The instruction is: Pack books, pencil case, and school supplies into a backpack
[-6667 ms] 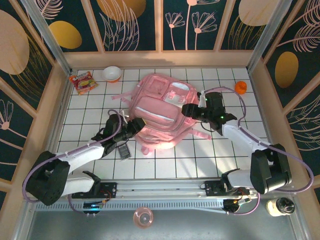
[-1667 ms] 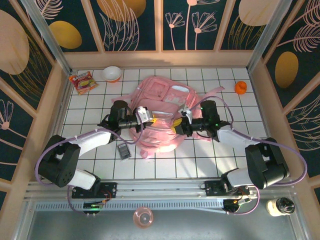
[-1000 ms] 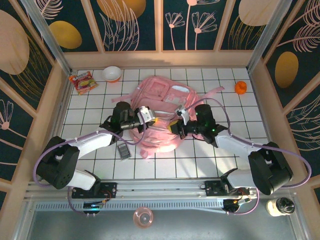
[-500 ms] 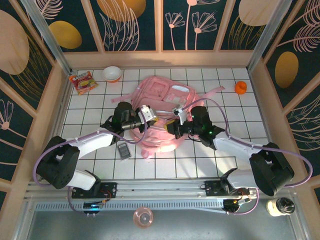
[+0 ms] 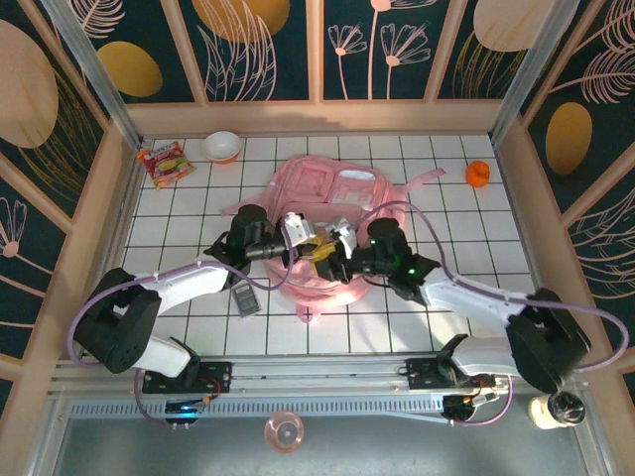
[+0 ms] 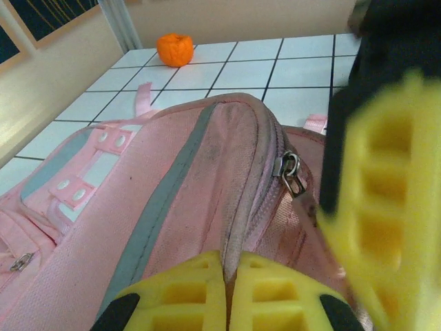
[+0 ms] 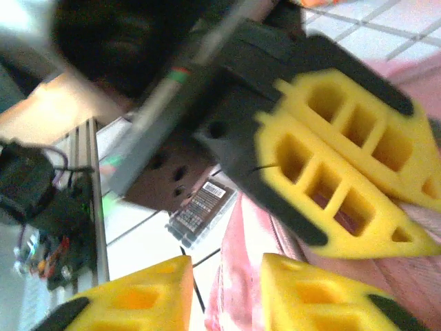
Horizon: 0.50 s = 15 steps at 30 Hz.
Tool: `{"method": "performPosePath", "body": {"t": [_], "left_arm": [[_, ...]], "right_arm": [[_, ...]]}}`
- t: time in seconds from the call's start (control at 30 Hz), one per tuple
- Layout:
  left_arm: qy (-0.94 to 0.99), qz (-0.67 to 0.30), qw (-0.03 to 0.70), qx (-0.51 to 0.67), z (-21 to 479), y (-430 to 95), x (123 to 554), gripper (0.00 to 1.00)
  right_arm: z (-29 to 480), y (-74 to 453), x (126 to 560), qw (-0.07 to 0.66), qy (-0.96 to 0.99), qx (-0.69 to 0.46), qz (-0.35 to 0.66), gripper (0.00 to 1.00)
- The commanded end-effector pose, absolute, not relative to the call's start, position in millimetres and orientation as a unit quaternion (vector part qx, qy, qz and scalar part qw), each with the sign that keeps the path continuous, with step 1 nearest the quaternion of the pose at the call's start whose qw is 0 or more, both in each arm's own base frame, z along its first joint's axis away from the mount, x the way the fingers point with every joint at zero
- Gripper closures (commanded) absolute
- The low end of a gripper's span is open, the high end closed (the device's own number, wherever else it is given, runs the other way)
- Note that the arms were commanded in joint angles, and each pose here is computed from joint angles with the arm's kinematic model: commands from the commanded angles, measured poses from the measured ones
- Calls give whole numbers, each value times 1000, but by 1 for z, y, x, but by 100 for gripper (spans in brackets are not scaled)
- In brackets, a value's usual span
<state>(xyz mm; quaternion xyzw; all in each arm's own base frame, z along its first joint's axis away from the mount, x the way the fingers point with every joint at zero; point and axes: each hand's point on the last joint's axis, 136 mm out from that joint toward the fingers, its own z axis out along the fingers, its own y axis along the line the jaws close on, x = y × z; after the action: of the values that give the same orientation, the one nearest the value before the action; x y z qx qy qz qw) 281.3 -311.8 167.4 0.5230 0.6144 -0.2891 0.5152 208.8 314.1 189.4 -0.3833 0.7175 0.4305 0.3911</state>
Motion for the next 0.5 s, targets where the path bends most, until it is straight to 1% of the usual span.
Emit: {"method": "performPosePath", "body": {"t": [0.0, 0.07, 0.13, 0.17, 0.27, 0.33, 0.47], "left_arm": [[539, -315, 559, 545, 205, -318, 269, 100], [529, -311, 554, 563, 203, -315, 264, 100], [519, -307, 552, 575, 203, -312, 263, 100], [514, -306, 552, 581, 203, -312, 261, 100], [499, -307, 552, 593, 206, -310, 258, 100], [492, -306, 552, 599, 207, -309, 257, 100], [486, -301, 547, 612, 207, -310, 256, 100]], "right_arm": [[215, 279, 211, 449, 688, -441, 362, 56], [227, 254, 219, 490, 676, -448, 319, 49], [233, 237, 229, 521, 670, -455, 270, 40], [232, 229, 237, 531, 667, -465, 239, 37], [221, 219, 255, 524, 663, -503, 180, 34], [214, 222, 263, 509, 656, -530, 173, 33], [202, 240, 270, 481, 628, -580, 191, 33]]}}
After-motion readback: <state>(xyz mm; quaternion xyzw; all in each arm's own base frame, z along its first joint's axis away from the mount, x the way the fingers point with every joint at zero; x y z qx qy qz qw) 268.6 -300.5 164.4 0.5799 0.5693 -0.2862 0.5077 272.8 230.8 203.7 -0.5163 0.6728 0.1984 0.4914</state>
